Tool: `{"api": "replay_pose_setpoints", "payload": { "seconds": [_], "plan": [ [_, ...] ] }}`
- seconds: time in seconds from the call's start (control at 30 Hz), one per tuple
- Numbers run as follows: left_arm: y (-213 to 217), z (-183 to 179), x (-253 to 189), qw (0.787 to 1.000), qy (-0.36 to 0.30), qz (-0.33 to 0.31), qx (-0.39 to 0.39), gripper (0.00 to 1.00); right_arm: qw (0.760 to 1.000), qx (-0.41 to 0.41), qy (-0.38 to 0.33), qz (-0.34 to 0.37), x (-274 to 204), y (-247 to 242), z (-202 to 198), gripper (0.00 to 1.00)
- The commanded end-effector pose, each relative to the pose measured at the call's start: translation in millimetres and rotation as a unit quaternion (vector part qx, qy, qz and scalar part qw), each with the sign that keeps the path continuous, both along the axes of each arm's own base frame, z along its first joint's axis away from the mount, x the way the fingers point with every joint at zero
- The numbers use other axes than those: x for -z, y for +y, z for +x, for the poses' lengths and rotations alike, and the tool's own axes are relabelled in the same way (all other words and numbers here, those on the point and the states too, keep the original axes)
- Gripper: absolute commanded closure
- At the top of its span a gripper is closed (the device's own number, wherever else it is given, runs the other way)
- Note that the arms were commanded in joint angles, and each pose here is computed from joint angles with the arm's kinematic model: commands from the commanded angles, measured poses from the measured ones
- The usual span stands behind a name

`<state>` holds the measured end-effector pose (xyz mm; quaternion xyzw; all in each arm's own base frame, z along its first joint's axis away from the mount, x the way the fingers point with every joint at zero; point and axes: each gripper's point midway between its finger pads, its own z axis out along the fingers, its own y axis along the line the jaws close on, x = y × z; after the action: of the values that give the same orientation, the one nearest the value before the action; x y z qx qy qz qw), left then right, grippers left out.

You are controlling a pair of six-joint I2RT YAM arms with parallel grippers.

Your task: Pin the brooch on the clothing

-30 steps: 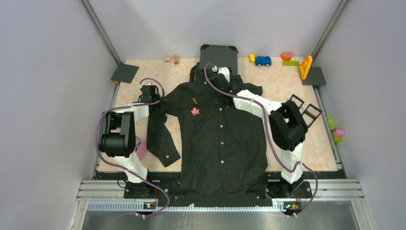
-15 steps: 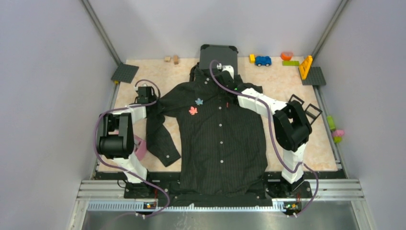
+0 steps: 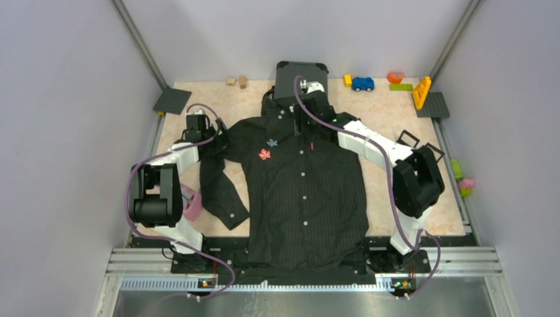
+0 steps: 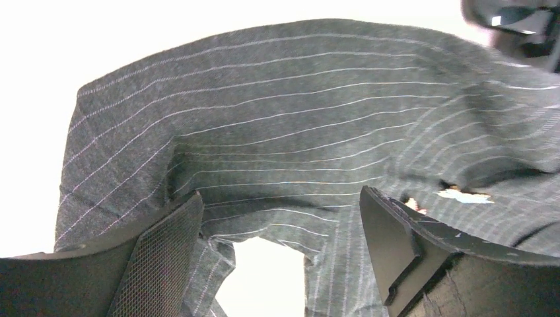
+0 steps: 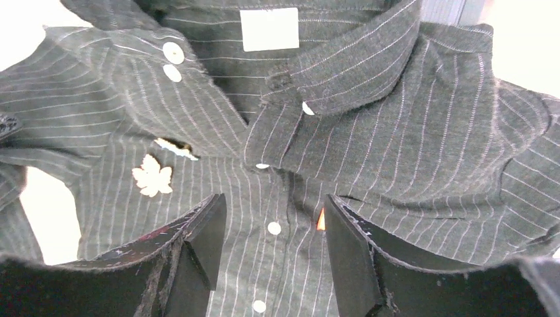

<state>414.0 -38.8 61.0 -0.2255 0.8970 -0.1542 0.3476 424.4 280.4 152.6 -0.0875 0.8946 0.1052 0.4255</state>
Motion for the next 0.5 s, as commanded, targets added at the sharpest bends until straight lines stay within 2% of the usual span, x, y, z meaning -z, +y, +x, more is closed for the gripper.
{"api": "replay_pose_setpoints", "payload": {
  "seconds": [0.0,0.27,0.47],
  "plan": [
    [-7.5,20.2,-70.0,0.995,-0.094,0.008,0.036,0.07,0.998,-0.02,-0.043,0.04,-50.9,-7.9,-6.1,0.42],
    [-20.1,15.2,-133.9,0.986,-0.157,0.021,0.056,0.06,0.998,0.02,-0.023,0.054,-47.5,-76.3,-12.1,0.41],
    [-13.8,-10.1,-199.2,0.972,-0.227,0.04,0.05,0.05,0.992,0.091,-0.024,0.081,-53.3,-153.6,-27.3,0.41]
  ]
}}
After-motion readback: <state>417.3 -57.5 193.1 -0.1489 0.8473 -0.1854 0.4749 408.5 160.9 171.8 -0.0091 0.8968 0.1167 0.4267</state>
